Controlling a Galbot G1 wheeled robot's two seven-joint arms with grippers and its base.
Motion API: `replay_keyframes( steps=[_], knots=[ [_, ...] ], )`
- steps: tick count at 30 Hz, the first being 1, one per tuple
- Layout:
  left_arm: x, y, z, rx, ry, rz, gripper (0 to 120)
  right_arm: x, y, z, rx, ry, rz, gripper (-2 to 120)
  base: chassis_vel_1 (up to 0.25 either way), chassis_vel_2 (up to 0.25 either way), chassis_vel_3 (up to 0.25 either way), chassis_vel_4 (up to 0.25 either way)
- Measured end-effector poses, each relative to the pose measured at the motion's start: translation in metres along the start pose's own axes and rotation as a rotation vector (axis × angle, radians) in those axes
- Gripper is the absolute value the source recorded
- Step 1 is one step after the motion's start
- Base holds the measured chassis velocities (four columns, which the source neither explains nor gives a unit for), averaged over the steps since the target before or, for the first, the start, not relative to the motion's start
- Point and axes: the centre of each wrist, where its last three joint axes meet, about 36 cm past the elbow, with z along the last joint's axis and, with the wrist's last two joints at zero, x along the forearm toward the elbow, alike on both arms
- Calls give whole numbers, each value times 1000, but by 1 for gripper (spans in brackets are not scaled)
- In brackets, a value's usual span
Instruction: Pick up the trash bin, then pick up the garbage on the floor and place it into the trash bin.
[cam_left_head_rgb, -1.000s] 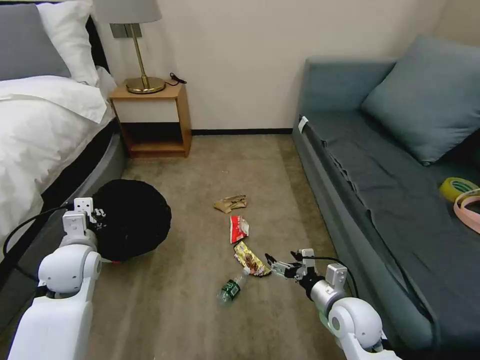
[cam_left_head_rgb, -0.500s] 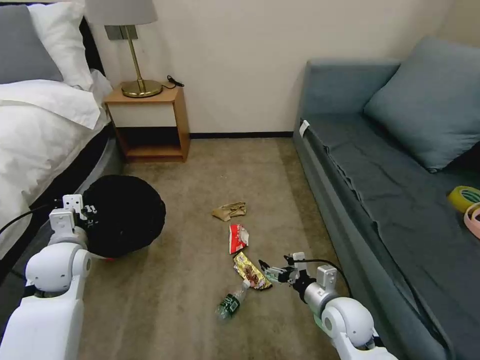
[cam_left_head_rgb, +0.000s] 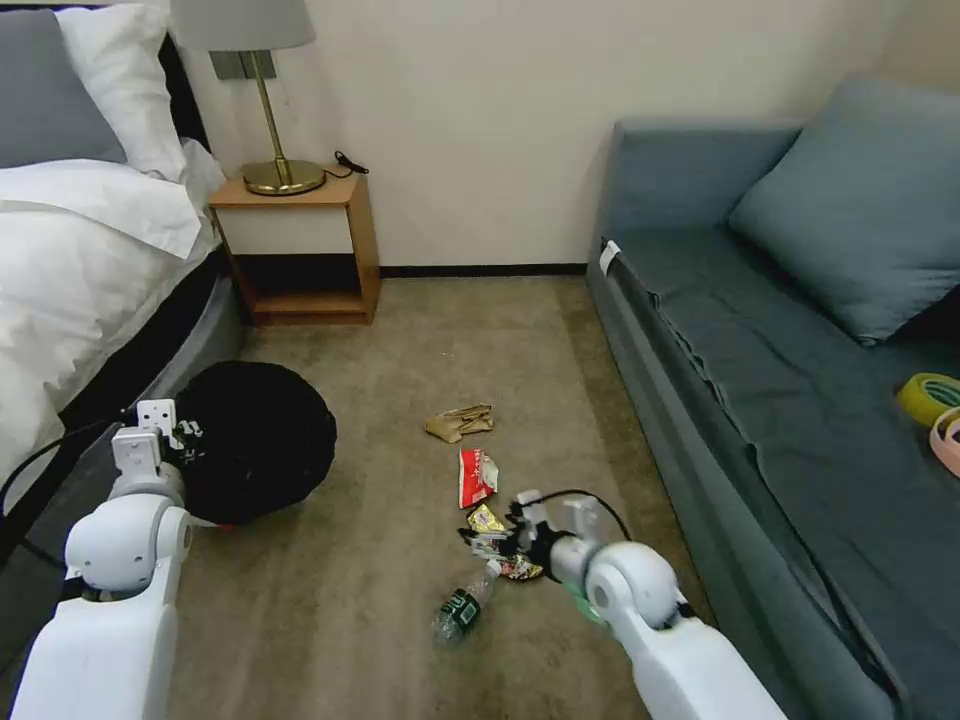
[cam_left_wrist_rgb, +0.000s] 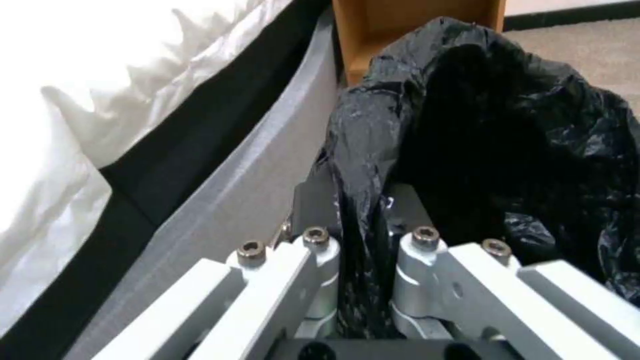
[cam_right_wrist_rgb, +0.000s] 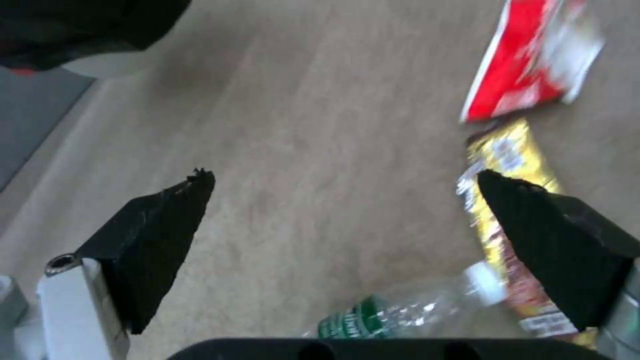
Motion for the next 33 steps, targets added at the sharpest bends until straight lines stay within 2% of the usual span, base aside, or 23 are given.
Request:
replay_keyframes(
  steps=[7,10,14,25,33],
  knots=[
    [-1,1,2,-19,-4,10,5,-35,4,18,-25,108,70,100,0,0,0,0],
    [-1,4,1,-29,-8,12,5,-49,4,26,-77,165,102,100,0,0,0,0],
    [-2,5,3,-24,-3,11,5,-58,0,31,-100,200,128,100,0,0,0,0],
    [-7,4,19,-16,13,21,5,-85,2,59,-61,277,180,100,0,0,0,0],
    [-12,4,20,-11,12,24,5,-97,-5,75,-42,320,208,100,0,0,0,0]
  ],
)
